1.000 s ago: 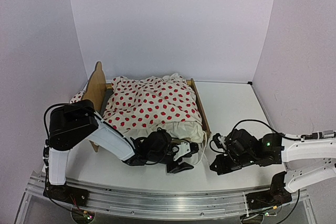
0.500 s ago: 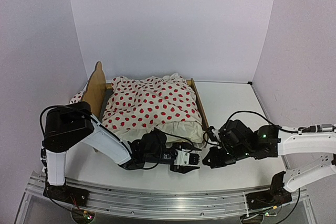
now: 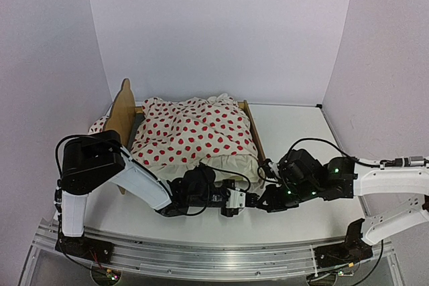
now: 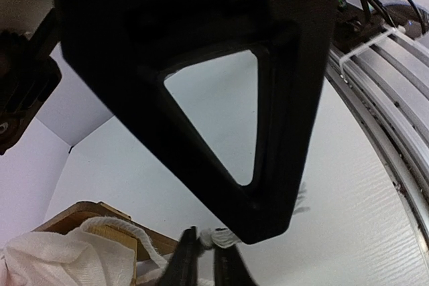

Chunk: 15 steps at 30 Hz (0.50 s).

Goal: Set up the pet bed

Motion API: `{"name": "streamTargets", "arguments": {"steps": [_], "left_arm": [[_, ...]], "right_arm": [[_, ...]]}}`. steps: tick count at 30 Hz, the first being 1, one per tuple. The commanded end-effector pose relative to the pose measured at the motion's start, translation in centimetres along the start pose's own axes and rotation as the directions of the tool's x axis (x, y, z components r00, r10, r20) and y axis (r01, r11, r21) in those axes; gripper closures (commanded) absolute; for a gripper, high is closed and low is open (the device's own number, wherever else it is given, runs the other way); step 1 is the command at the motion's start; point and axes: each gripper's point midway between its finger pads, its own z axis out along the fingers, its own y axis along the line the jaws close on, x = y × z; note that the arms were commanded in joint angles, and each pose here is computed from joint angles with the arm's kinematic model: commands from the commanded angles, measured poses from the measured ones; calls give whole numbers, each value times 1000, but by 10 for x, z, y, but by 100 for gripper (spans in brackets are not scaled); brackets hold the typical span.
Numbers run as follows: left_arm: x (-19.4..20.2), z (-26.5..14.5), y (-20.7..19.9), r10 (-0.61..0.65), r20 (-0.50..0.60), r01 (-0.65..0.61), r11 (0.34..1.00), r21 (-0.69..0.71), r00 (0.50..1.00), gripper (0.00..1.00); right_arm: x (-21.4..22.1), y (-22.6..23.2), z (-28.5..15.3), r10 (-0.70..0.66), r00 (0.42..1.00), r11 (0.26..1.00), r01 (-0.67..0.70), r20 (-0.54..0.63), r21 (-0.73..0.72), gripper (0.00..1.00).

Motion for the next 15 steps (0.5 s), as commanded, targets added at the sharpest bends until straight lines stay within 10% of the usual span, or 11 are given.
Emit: {"name": "streamTargets", "arguments": {"steps": [1, 8, 15], "left_arm": [[-23, 1, 37, -36, 58, 44, 990, -138, 998, 100], [-7, -10, 58, -308, 35, 310, 942, -131, 951, 100], [0, -16, 62, -476, 32, 477, 876, -77, 879, 100]], "right_arm": [[-14, 9, -5, 0, 999, 1000, 1, 32, -22, 95], [-34, -32, -6, -24, 971, 994, -3, 238, 112, 55], [-40, -30, 23, -24, 887, 1000, 22, 461, 11, 48]]}}
